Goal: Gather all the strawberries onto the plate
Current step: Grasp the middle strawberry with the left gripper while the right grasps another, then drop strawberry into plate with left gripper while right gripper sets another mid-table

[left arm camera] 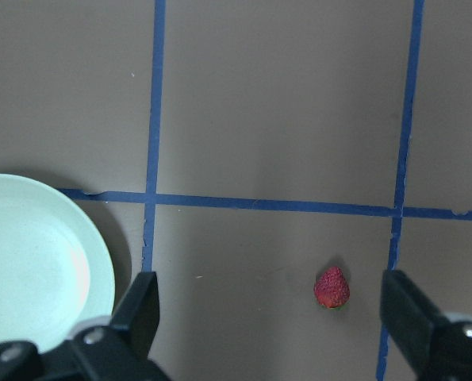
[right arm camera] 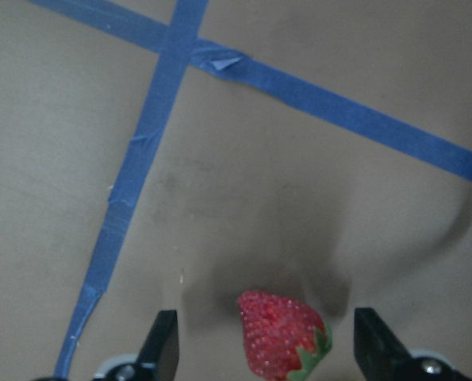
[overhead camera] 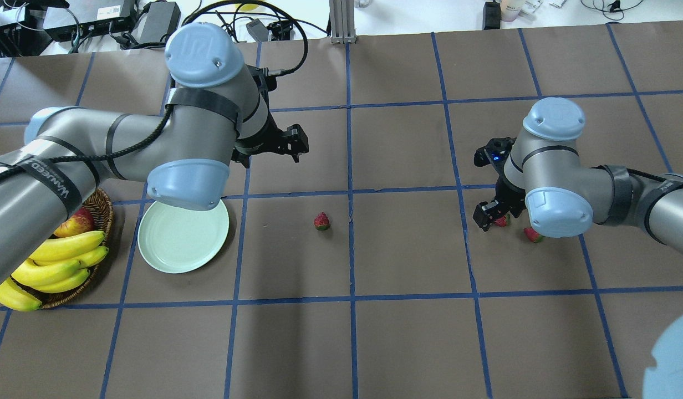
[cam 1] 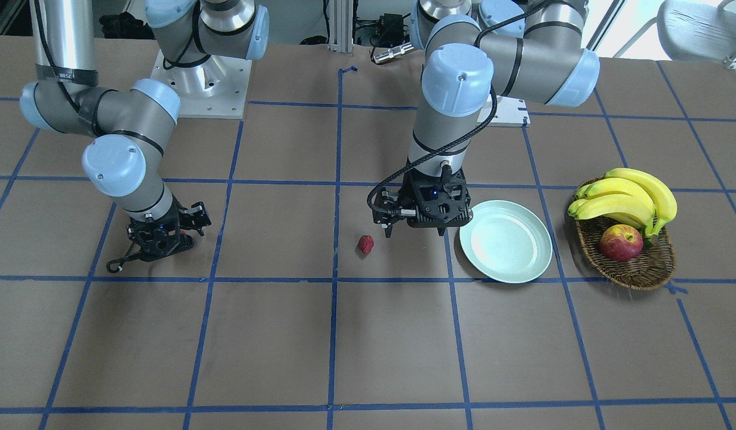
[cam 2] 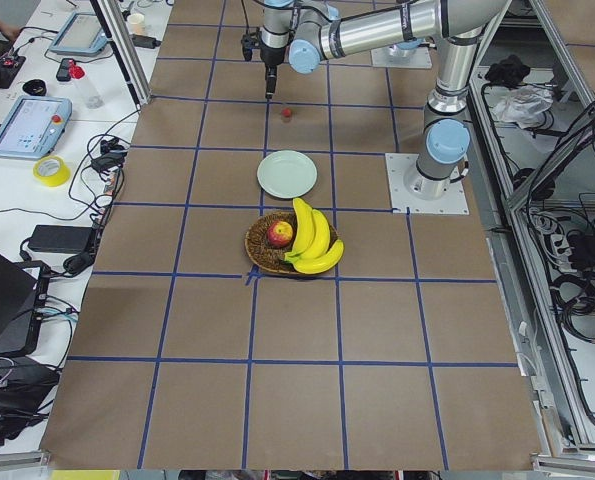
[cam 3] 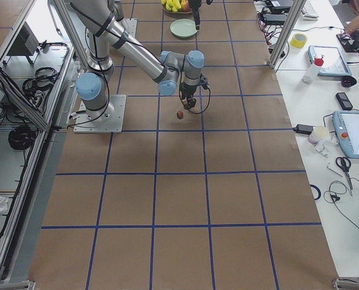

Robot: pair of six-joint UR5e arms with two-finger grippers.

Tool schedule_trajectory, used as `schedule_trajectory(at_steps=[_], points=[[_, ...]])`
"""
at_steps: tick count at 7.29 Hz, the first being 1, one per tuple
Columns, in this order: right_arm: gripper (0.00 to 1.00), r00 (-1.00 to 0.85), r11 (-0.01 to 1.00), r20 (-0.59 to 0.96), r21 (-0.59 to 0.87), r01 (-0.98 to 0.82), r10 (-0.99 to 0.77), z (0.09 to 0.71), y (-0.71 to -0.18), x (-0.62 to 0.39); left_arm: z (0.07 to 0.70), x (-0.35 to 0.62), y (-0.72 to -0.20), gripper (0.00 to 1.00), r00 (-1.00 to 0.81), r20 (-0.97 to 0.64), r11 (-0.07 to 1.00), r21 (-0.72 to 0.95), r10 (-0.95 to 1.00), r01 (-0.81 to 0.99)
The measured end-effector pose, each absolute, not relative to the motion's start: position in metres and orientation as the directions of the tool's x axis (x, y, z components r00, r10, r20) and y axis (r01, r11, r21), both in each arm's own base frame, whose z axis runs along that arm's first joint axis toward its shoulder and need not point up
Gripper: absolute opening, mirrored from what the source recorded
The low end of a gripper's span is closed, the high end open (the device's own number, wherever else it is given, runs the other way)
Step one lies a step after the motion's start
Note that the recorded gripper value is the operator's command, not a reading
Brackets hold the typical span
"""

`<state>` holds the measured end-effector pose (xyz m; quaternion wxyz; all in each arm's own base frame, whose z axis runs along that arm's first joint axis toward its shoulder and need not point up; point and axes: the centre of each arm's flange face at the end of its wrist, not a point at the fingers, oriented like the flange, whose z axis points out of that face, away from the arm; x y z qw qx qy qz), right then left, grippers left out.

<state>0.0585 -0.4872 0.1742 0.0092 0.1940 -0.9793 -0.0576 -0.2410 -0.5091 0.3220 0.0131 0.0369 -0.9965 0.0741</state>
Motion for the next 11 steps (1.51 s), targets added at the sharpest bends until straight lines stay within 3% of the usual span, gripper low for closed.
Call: schedule_trajectory(at_steps=[1,2,4,7,8,9,11], points=[[0.09,-0.923,0.916,0.002,0.122,-0.381,-0.384,0.174,-0.487,0.057,0.301,-0.248,-0.511,1.0,-0.996,0.032,0.986,-0.141,-0.085,-0.089],[0.05,-0.923,0.916,0.005,0.125,-0.381,-0.385,0.174,-0.488,0.057,0.282,-0.257,-0.513,1.0,-0.993,0.036,0.983,-0.139,-0.113,-0.117],[0.04,-0.929,0.924,0.011,0.115,-0.366,-0.369,0.181,-0.489,0.059,0.25,-0.285,-0.508,0.91,-0.99,0.019,0.982,-0.12,-0.143,-0.144],[0.04,-0.98,0.977,-0.001,0.075,-0.199,-0.2,0.203,-0.491,0.098,0.207,-0.309,-0.497,0.88,-0.991,-0.017,0.99,-0.059,-0.132,-0.13],[0.04,-0.992,0.99,-0.012,0.067,-0.122,-0.122,0.209,-0.488,0.121,0.195,-0.314,-0.494,0.71,-0.992,-0.024,0.992,-0.039,-0.125,-0.124],[0.04,-0.999,0.997,-0.025,0.061,-0.047,-0.046,0.214,-0.483,0.145,0.188,-0.316,-0.492,0.41,-0.992,-0.027,0.992,-0.026,-0.12,-0.12],[0.04,-0.999,0.997,-0.033,0.059,0.04,0.042,0.218,-0.473,0.176,0.181,-0.317,-0.487,0.14,-0.993,-0.03,0.994,-0.009,-0.112,-0.112]])
